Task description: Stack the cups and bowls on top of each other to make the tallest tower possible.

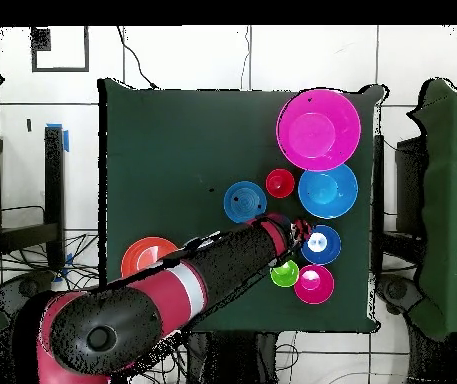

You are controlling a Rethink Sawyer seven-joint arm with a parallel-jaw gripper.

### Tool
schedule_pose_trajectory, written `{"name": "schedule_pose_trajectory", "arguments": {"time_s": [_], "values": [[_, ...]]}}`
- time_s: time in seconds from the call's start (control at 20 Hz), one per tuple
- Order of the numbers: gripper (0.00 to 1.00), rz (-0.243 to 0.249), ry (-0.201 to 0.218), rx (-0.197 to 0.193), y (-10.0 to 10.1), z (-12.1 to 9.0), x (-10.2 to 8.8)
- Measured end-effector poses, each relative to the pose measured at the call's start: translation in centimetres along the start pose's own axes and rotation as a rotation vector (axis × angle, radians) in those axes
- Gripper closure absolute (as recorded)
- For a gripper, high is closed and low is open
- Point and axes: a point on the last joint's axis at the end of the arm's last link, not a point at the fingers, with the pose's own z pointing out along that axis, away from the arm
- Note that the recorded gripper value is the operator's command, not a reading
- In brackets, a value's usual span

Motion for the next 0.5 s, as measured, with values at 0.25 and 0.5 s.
{"name": "schedule_pose_trajectory", "arguments": {"time_s": [0.25,0.5], "values": [[0.00,0.008,-0.009,0.023,-0.8,-0.5,-0.6],[0.00,0.008,-0.026,0.041,-0.9,-1.6,-1.4]]}}
